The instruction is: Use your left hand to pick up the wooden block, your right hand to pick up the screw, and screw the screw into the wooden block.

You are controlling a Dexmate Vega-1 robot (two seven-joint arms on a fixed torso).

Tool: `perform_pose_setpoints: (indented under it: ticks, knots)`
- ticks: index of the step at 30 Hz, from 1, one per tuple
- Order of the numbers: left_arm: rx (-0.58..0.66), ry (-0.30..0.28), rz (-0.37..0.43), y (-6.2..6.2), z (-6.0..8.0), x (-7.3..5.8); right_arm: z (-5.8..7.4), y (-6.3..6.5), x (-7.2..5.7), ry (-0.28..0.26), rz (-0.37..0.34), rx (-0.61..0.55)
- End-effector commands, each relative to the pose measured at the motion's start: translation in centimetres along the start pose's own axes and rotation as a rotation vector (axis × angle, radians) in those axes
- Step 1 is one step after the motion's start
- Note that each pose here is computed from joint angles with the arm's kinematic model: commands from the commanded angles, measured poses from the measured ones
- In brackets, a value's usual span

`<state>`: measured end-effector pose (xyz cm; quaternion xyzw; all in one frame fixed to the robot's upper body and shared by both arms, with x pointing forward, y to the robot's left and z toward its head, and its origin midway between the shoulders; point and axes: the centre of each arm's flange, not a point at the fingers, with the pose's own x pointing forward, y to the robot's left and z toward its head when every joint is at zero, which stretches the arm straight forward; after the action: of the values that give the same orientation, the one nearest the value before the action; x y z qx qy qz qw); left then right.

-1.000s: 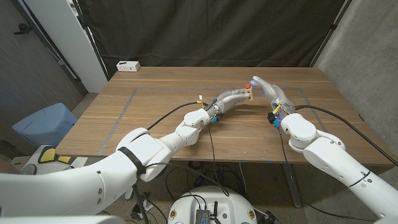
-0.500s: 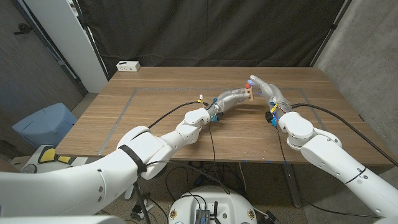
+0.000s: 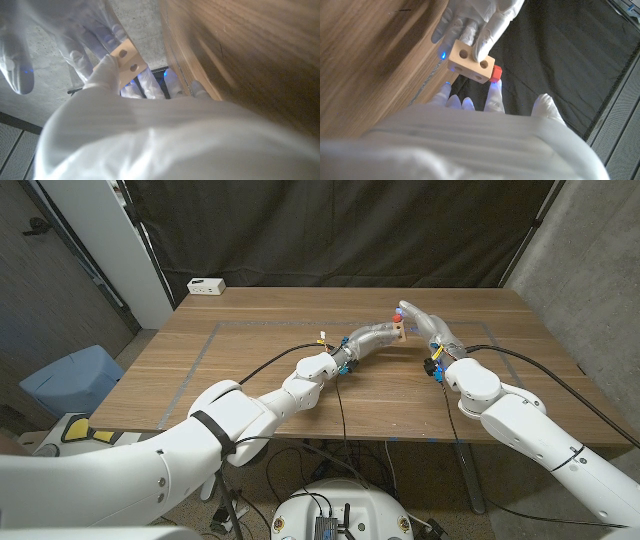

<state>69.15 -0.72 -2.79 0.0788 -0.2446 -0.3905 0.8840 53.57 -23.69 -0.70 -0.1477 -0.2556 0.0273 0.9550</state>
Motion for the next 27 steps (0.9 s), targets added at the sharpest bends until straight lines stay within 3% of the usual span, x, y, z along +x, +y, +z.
perform_pose_setpoints:
  ticks: [1, 27]
  knots:
    - [-0.009, 0.028, 0.011, 0.34, -0.13, 0.22, -0.03, 0.17, 0.06, 0.009, -0.001, -0.005]
    - [-0.011, 0.048, 0.013, 0.37, -0.09, 0.57, -0.17, 0.49, -0.65, 0.018, 0.011, -0.007]
